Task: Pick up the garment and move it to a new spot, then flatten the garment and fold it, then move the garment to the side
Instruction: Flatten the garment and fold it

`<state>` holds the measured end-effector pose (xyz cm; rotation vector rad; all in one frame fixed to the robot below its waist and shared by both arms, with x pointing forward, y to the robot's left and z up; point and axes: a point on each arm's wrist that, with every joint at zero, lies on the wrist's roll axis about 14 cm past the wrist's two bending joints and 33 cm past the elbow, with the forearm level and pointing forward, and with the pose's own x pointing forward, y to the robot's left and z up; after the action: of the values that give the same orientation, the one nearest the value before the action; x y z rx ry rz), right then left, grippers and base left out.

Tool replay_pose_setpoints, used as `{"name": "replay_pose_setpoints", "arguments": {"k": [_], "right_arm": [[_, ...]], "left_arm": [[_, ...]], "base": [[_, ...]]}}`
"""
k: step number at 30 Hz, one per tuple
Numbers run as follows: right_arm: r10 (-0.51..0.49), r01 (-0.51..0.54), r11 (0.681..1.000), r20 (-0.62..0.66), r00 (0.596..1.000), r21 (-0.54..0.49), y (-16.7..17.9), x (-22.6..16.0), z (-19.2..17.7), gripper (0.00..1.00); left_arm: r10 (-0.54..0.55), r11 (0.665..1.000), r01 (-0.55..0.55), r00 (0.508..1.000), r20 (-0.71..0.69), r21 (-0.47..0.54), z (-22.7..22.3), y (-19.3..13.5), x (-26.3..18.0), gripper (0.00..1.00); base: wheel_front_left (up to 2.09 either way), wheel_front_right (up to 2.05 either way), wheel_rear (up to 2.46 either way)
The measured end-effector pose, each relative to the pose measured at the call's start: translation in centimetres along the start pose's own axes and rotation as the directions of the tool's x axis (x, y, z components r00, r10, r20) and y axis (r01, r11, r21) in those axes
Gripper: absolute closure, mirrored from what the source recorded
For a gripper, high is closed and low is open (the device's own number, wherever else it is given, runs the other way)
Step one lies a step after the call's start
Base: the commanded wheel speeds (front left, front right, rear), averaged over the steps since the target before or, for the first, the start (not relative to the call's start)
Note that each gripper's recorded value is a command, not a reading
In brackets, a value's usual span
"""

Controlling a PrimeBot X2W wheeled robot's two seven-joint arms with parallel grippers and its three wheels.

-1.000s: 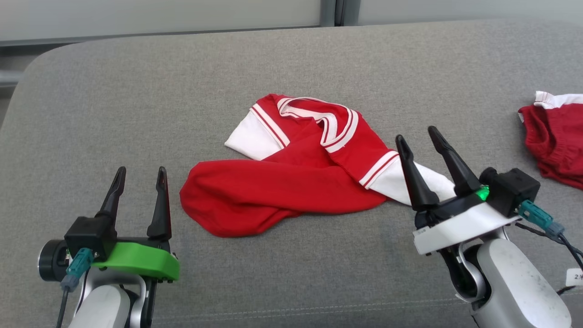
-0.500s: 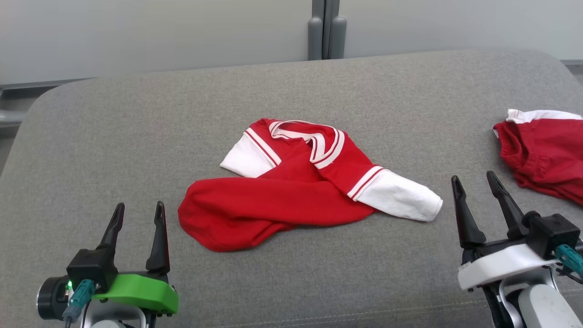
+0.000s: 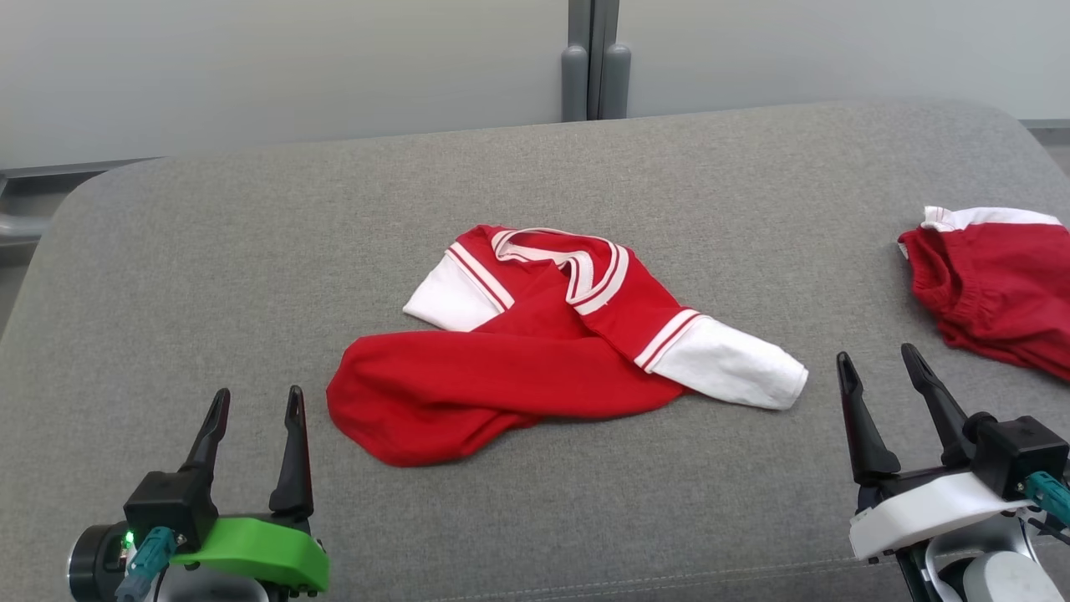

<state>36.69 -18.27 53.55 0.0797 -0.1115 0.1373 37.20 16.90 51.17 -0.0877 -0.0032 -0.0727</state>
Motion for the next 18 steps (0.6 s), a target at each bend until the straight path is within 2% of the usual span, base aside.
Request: {"name": "replay_pose_setpoints", "arguments": {"k": [4, 8, 18], "right_arm": [[0.013, -0.013, 1.000, -0.022, 1.000, -0.009, 0.2, 0.1, -0.4, 0.00], [0.068, -0.073, 0.996, -0.099, 0.993, -0.045, 1.2, 0.2, -2.1, 0.00], [0.185, -0.230, 0.968, -0.335, 0.924, -0.099, 2.7, 1.6, -8.3, 0.00]], "left_arm": [[0.003, 1.000, -0.003, 1.000, -0.006, -0.002, -0.2, 0.1, 0.0, 0.00], [0.000, 1.000, 0.000, 1.000, -0.007, -0.003, -0.2, 0.1, 0.2, 0.00], [-0.022, 1.000, 0.021, 1.000, -0.005, -0.018, -0.6, -0.5, 2.2, 0.00]], "base": [[0.00, 0.00, 0.00], [0.00, 0.00, 0.00], [0.00, 0.00, 0.00]]}}
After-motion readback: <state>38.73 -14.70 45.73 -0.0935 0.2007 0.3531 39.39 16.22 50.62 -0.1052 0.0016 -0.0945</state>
